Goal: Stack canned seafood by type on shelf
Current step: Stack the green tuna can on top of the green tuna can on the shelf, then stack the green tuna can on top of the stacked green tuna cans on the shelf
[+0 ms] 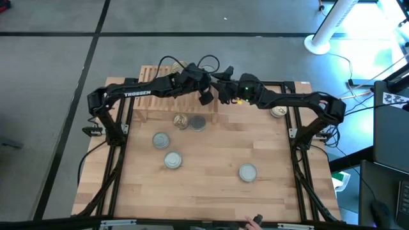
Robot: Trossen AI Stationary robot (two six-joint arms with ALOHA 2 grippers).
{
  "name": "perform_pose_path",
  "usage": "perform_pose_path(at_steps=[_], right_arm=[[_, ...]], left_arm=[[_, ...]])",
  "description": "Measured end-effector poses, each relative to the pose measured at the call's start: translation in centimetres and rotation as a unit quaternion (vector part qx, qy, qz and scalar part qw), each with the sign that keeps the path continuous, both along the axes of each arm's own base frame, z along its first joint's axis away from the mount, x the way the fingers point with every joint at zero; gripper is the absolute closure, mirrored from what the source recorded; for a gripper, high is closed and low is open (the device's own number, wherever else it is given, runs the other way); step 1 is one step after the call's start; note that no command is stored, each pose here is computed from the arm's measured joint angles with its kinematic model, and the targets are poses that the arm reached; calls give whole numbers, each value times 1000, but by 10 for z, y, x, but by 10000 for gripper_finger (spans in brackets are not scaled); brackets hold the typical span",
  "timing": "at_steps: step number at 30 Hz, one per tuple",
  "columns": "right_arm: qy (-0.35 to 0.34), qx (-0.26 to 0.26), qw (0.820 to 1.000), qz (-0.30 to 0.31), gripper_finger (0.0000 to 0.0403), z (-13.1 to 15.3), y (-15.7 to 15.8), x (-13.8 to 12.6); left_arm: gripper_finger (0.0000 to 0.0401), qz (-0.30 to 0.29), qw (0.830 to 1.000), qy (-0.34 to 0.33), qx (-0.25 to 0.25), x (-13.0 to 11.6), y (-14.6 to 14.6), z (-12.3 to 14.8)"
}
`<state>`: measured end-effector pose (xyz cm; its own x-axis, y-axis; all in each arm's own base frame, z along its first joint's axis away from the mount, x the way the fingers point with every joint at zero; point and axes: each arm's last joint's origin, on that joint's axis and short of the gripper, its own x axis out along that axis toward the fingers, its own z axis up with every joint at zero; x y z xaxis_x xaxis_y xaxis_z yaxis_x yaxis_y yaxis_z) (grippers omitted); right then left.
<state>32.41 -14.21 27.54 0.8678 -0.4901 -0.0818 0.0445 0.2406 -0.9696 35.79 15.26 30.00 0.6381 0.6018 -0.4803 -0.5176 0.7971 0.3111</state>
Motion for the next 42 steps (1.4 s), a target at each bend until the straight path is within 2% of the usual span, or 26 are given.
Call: perform_pose_path(at_steps=[3, 9, 13, 15, 22, 27, 31, 37, 42], right_arm=[[-20, 11, 1000, -18, 159, 10, 2, -6], [-30, 82, 995, -57, 159, 26, 8, -25], [-34, 133, 985, -101, 159, 36, 17, -42], [-31, 137, 984, -108, 159, 42, 23, -48], [-98, 145, 983, -54, 159, 73, 57, -62], [-127, 192, 973, -18, 159, 81, 79, -67], [-103, 242, 965, 13, 159, 74, 98, -64], [-18, 277, 960, 44, 159, 57, 130, -61], [35, 326, 942, 71, 159, 41, 152, -56]], left_arm=[[396, -8, 1000, -10, 7, -2, -7, 9], [396, -38, 998, -35, 21, -12, -31, 36], [396, -65, 997, -25, 19, -24, -54, 49], [396, -78, 997, -13, 11, -30, -65, 53], [396, -130, 990, 53, -24, -48, -109, 54], [396, -153, 980, 105, -68, -55, -143, 44], [396, -171, 968, 132, -129, -62, -168, 37], [396, -164, 957, 143, -191, -71, -199, 32], [395, -151, 951, 141, -230, -79, -222, 30]])
